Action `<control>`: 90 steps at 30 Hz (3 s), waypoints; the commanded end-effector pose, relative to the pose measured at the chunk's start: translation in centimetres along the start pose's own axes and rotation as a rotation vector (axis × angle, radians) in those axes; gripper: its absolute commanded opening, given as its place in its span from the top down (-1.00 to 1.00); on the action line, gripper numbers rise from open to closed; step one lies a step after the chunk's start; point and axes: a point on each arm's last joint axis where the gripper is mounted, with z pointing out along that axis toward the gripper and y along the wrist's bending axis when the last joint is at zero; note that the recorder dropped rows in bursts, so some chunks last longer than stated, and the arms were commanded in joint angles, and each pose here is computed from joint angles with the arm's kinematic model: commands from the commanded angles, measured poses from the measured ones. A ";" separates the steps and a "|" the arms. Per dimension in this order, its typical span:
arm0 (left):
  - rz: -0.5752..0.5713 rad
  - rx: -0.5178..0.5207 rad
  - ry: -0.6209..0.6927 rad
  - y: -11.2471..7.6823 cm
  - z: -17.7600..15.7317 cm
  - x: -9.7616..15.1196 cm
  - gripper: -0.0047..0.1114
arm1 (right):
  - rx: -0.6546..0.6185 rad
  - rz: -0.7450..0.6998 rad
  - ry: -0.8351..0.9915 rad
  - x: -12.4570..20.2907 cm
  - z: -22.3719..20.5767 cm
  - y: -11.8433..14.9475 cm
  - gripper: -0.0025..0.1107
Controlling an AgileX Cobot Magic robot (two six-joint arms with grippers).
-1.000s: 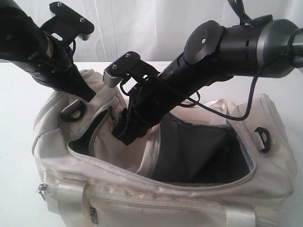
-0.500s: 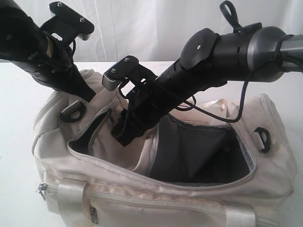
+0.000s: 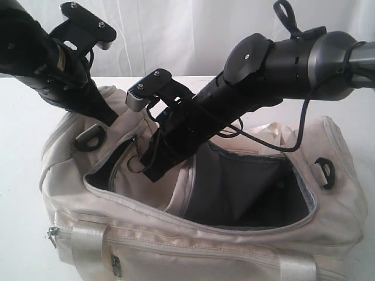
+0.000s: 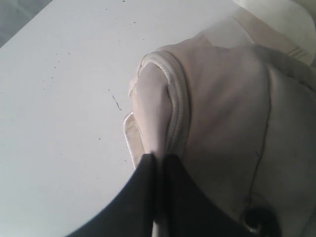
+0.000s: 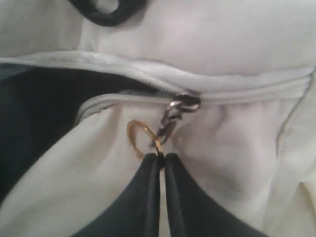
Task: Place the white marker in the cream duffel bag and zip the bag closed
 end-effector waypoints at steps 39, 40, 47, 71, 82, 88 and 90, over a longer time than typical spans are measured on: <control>0.003 -0.031 -0.026 0.8 -1.4 -0.1 0.92 | 0.021 0.114 0.007 -1.1 -0.8 2.2 0.01; 0.003 -0.031 -0.026 0.8 -1.4 -0.1 0.92 | 0.029 0.110 0.011 -1.2 -0.6 2.4 -0.01; 0.003 -0.031 -0.026 0.8 -1.4 -0.1 0.92 | 0.128 0.112 0.029 -1.1 0.4 2.1 -0.06; 0.005 -0.031 -0.026 0.8 -1.4 -0.1 0.92 | 0.131 0.151 0.100 -0.5 0.1 2.2 0.58; 0.005 -0.031 -0.028 0.8 -1.4 -0.1 0.92 | 0.093 0.158 0.132 -0.7 0.7 3.8 -0.05; 0.003 -0.028 -0.027 0.7 -1.4 -0.1 0.92 | 0.228 0.148 0.090 -1.2 1.4 3.5 -0.05; 0.000 -0.025 -0.027 0.7 -1.4 -0.1 0.92 | 0.240 0.139 0.104 -1.0 1.8 3.4 -0.05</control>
